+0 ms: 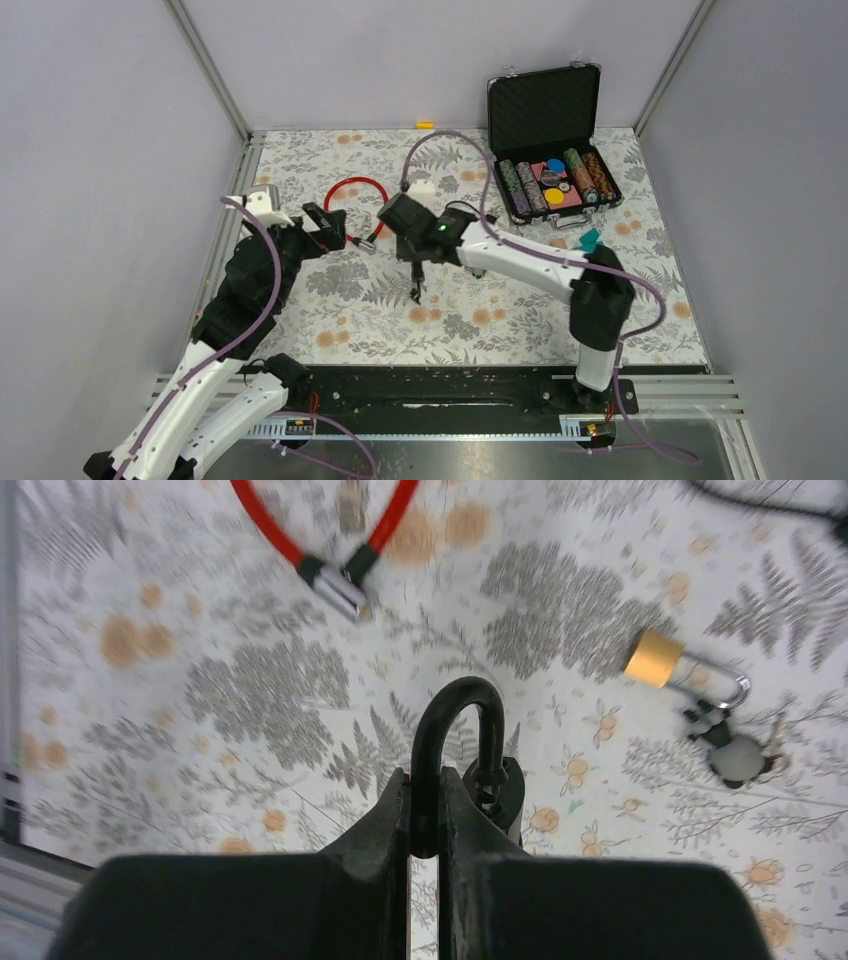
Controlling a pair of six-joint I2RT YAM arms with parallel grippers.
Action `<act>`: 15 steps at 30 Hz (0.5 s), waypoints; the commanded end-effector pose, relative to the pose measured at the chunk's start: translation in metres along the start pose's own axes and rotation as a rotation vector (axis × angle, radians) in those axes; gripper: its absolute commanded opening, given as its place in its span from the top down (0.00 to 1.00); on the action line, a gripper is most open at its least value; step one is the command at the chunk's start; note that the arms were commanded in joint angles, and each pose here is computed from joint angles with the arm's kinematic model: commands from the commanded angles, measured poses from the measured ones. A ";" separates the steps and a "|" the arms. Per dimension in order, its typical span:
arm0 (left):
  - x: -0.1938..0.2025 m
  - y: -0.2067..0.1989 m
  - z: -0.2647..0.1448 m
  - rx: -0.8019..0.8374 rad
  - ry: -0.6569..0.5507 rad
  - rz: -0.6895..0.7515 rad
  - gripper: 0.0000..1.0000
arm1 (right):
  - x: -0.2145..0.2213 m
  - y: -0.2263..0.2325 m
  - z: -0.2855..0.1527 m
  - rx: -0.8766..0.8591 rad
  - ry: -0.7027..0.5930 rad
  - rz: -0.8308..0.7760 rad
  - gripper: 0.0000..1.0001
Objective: Lock with the key
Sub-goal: Pick up the lock from the center of the board.
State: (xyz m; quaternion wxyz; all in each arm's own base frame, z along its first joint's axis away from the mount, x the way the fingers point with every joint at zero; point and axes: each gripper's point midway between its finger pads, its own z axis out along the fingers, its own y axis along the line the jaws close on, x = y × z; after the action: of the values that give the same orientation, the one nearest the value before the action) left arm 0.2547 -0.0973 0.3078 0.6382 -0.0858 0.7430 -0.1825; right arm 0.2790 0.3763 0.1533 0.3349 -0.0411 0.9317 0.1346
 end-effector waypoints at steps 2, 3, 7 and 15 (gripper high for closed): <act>0.004 -0.060 0.016 0.279 0.017 -0.049 0.01 | -0.099 -0.008 -0.068 -0.073 -0.271 0.138 1.00; 0.006 -0.071 0.019 0.339 0.026 -0.045 0.01 | -0.108 -0.009 -0.076 -0.085 -0.288 0.161 1.00; 0.016 -0.118 0.027 0.573 0.081 0.004 0.01 | -0.140 -0.014 -0.102 -0.141 -0.349 0.237 1.00; 0.011 -0.171 0.043 0.767 0.054 0.115 0.01 | -0.196 -0.019 -0.155 -0.201 -0.490 0.332 1.00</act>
State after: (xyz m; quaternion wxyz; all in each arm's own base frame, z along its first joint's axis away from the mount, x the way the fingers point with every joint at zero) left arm 0.2843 -0.2359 0.2830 0.5480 0.1272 0.7431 -0.3623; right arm 0.3312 0.3259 0.2909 0.4416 0.0580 0.8695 0.2134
